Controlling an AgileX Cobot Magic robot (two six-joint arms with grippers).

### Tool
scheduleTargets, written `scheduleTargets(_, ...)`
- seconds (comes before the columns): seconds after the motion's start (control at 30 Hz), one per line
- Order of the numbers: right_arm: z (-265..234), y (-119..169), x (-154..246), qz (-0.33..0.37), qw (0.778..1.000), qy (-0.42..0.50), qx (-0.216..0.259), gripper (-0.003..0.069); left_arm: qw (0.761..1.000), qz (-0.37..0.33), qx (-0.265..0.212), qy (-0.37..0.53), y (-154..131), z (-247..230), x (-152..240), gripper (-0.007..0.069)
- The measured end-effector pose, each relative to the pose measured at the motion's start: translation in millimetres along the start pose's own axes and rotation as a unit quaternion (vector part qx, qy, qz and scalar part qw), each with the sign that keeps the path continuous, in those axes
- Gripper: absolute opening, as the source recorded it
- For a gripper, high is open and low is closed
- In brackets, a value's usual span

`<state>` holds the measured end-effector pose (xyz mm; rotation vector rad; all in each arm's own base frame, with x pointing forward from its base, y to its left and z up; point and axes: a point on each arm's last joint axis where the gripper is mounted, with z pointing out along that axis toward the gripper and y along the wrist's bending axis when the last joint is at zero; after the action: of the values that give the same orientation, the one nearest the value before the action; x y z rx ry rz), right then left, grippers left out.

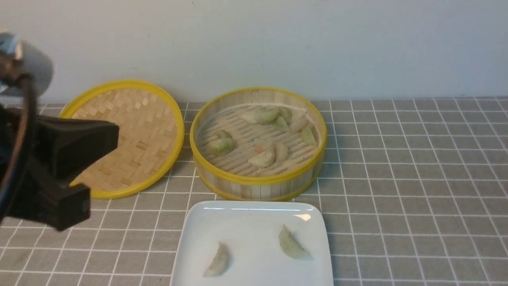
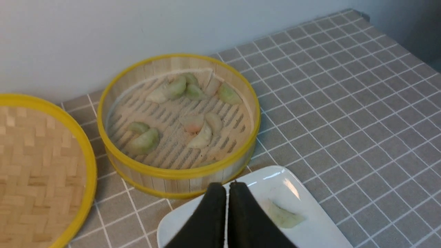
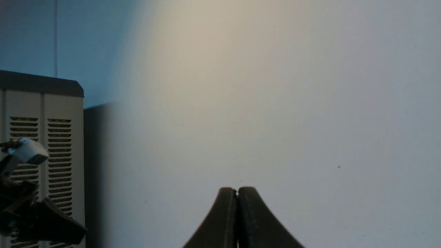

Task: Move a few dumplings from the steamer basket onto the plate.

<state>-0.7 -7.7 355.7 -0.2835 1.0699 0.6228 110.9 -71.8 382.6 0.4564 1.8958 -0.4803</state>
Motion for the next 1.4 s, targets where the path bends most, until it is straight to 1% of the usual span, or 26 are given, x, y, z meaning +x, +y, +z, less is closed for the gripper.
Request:
scheduleTargets(0.2,0,0,0,0.002,1.0,0.0,0.0,-0.0013,0.995,-0.015,0.004,-0.096,3,-27,33,-0.0005)
scheduleTargets(0.33,0,0,0,0.002,1.0,0.0,0.0,-0.0013,0.992,-0.04,0.009,-0.122,5,-32,48,-0.0005)
scheduleTargets(0.77,0,0,0,0.002,1.0,0.0,0.0,-0.0013,0.991,-0.048,0.01,-0.124,5,-33,52,-0.0005)
scheduleTargets(1.03,0,-1,1,-0.002,1.0,0.006,0.005,-0.0013,0.993,-0.01,-0.001,-0.12,7,-31,55,-0.0005)
scheduleTargets(1.13,0,-1,1,-0.004,1.0,0.006,0.005,-0.0013,0.993,0.023,-0.02,-0.115,10,-28,65,-0.0005)
scheduleTargets(1.2,0,-1,1,-0.004,1.0,0.006,0.005,-0.0013,0.992,0.039,-0.05,-0.109,16,-26,79,-0.0005)
scheduleTargets(1.27,0,-1,1,-0.004,1.0,0.006,0.005,-0.0013,0.991,0.037,-0.074,-0.107,21,-27,92,-0.0005)
scheduleTargets(1.33,0,-1,1,-0.004,1.0,0.006,0.005,-0.0013,0.987,0.009,-0.125,-0.098,31,-25,125,-0.0005)
scheduleTargets(1.37,0,-1,1,-0.004,1.0,0.006,0.005,-0.0013,0.985,-0.002,-0.14,-0.097,33,-25,136,-0.0005)
scheduleTargets(1.4,0,-1,1,-0.004,1.0,0.006,0.005,-0.0013,0.985,-0.003,-0.143,-0.1,33,-26,136,-0.0005)
